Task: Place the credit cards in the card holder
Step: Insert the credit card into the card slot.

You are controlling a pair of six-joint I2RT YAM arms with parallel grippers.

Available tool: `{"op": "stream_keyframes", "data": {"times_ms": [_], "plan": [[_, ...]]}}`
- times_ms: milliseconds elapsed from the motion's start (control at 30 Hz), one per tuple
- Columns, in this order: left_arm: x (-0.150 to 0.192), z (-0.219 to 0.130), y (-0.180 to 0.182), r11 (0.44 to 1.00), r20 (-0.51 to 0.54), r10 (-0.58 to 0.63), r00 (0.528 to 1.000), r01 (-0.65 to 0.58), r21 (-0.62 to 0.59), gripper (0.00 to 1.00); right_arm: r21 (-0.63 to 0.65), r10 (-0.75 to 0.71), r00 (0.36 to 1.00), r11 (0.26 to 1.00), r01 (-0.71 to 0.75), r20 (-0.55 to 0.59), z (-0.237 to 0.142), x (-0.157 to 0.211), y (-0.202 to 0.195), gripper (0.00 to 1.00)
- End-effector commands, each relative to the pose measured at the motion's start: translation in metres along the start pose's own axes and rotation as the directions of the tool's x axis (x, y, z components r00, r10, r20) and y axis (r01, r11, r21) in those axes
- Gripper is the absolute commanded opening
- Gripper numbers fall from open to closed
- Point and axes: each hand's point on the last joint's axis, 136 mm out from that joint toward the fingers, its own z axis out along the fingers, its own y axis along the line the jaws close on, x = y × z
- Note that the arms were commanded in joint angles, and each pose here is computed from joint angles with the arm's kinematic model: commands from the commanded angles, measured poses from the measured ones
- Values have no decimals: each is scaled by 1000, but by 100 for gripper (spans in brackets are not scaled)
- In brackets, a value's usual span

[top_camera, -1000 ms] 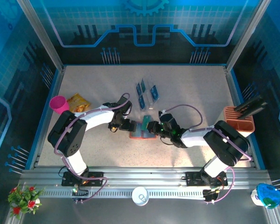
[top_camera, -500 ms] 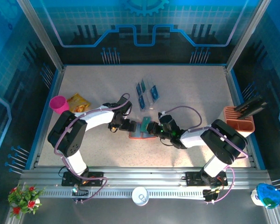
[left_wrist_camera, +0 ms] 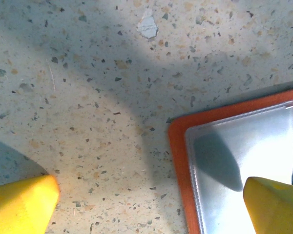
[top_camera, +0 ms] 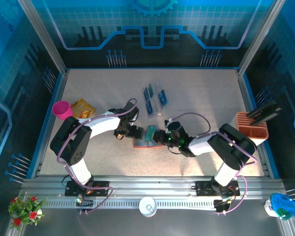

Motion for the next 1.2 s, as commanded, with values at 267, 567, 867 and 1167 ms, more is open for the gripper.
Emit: {"op": "stream_keyframes", "data": {"times_ms": [267, 567, 867, 1167], "plan": [[9, -21, -4, 1000, -18, -11, 1000, 12, 25, 99, 13, 2, 999, 1000, -1, -52, 6, 14, -5, 0], [33, -15, 10, 998, -65, -57, 996, 55, -24, 99, 29, 4, 998, 1000, -3, -59, 6, 14, -8, 0], [51, 4, 24, 993, -138, -85, 987, 72, -93, 99, 17, -6, 997, 1000, 7, -82, 6, 15, -4, 0], [56, 13, 25, 993, -161, -79, 984, 64, -97, 99, -67, -17, 987, 998, 7, -161, 13, 22, 6, 0]]}}
